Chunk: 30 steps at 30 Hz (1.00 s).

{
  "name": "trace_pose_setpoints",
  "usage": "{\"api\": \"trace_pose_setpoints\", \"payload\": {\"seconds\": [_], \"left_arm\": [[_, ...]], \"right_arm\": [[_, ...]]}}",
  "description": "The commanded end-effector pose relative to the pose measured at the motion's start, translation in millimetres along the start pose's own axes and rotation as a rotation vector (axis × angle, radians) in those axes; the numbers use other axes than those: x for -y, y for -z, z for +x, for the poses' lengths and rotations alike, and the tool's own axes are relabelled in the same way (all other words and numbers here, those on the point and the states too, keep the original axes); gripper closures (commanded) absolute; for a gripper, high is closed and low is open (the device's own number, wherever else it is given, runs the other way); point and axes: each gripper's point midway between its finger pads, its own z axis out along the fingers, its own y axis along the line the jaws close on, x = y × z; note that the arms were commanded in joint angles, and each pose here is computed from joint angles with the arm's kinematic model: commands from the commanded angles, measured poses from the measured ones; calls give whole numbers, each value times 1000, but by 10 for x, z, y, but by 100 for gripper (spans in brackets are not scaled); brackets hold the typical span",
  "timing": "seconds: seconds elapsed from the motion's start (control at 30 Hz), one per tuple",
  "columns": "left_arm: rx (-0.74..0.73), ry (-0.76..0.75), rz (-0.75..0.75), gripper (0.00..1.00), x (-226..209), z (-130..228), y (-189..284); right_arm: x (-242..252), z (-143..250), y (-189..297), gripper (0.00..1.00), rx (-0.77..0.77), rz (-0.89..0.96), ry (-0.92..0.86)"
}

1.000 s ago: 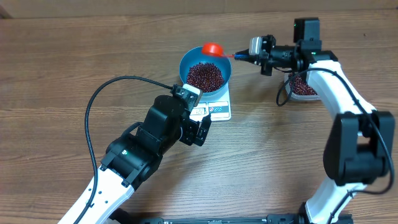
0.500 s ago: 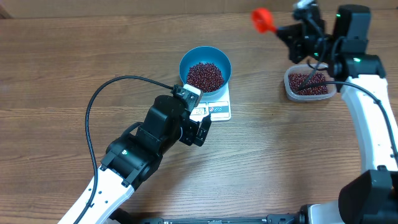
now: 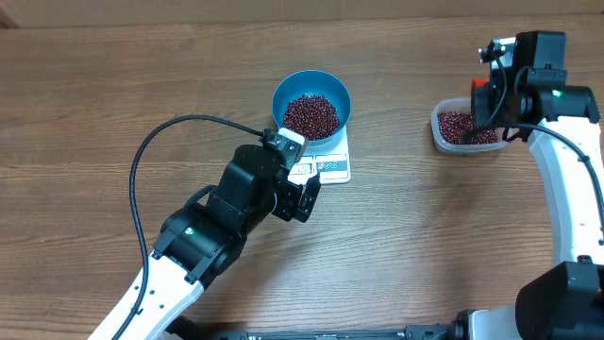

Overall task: Scoop item into bowl and weigh 150g on scale
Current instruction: 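Move the empty scoop with the right gripper back toward the bean tub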

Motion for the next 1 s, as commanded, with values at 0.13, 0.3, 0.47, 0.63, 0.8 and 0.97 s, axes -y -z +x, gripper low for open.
{"api": "trace_pose_setpoints", "payload": {"seconds": [0.13, 0.3, 0.47, 0.63, 0.8, 0.97], "left_arm": [[2, -13, -16, 1, -37, 7, -5], [2, -13, -16, 0, -37, 7, -5], [2, -13, -16, 0, -37, 6, -5], [3, -13, -15, 1, -36, 5, -5], [3, -13, -15, 1, -36, 5, -5], [2, -13, -15, 0, -36, 6, -5]], "right_arm": [[57, 101, 103, 96, -44, 36, -9], [19, 209, -29, 96, -105, 19, -5], [-15, 298, -311, 96, -171, 6, 1], [-50, 392, -551, 96, -228, -5, 5], [-121, 431, -637, 96, -247, -43, 4], [-258, 398, -634, 96, -229, -122, -6]]}}
